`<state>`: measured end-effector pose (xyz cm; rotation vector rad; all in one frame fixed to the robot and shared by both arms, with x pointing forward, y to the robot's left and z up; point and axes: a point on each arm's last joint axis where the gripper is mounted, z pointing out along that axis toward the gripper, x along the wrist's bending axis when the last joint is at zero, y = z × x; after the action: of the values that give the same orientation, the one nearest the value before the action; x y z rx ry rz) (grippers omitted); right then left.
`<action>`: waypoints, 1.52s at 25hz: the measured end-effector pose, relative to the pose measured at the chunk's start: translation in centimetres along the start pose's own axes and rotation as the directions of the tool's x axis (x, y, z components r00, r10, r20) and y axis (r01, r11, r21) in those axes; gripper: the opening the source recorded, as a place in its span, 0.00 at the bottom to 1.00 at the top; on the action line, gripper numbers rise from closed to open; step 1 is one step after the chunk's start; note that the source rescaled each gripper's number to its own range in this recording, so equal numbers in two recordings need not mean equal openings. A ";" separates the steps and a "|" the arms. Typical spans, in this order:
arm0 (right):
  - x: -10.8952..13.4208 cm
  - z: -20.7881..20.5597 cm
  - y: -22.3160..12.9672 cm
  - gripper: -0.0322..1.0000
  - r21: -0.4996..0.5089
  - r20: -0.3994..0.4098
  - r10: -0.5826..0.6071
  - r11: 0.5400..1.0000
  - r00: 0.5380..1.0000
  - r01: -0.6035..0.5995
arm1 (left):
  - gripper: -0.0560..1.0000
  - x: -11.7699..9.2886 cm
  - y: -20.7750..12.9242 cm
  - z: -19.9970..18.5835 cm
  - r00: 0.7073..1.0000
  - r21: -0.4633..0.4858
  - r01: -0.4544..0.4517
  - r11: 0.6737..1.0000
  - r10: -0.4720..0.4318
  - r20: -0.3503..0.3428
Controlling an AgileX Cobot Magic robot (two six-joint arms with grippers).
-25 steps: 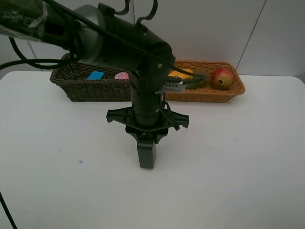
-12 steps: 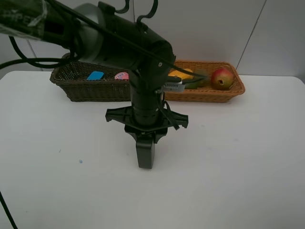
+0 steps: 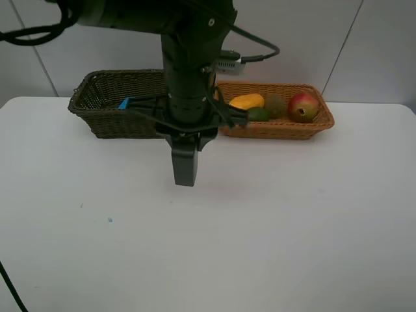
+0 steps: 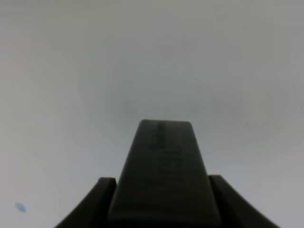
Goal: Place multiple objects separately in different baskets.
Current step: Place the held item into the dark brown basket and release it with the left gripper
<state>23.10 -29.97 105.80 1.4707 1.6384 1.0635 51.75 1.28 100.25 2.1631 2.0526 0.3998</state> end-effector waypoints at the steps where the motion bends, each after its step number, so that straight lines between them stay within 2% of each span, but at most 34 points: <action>1: 0.0 0.0 0.0 1.00 0.000 0.000 0.000 1.000 1.000 0.000 | 0.07 0.4 0.7 -0.2 1.000 -0.011 0.008 1.000 -0.008 0.002; 15: 0.0 0.0 0.0 1.00 0.000 0.000 0.000 1.000 1.000 0.000 | 0.07 7.4 9.5 -1.1 0.997 -0.211 0.037 0.977 -0.021 0.078; 20: 0.0 0.0 0.0 1.00 0.000 0.000 0.000 1.000 1.000 0.000 | 0.07 9.4 11.2 -0.7 0.995 -0.272 0.053 0.961 -0.028 0.098; 28: 0.0 0.0 0.0 1.00 0.000 0.000 0.000 1.000 1.000 0.000 | 0.07 12.4 12.9 -0.2 0.995 -0.320 0.076 0.944 -0.050 0.086; 38: 0.0 0.0 0.0 1.00 0.000 0.000 0.000 1.000 1.000 0.000 | 0.07 13.8 14.1 0.3 0.997 -0.386 0.058 0.921 -0.033 0.071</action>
<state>23.10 -29.97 105.80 1.4707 1.6384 1.0635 65.91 14.13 105.19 1.8638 1.8007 0.6601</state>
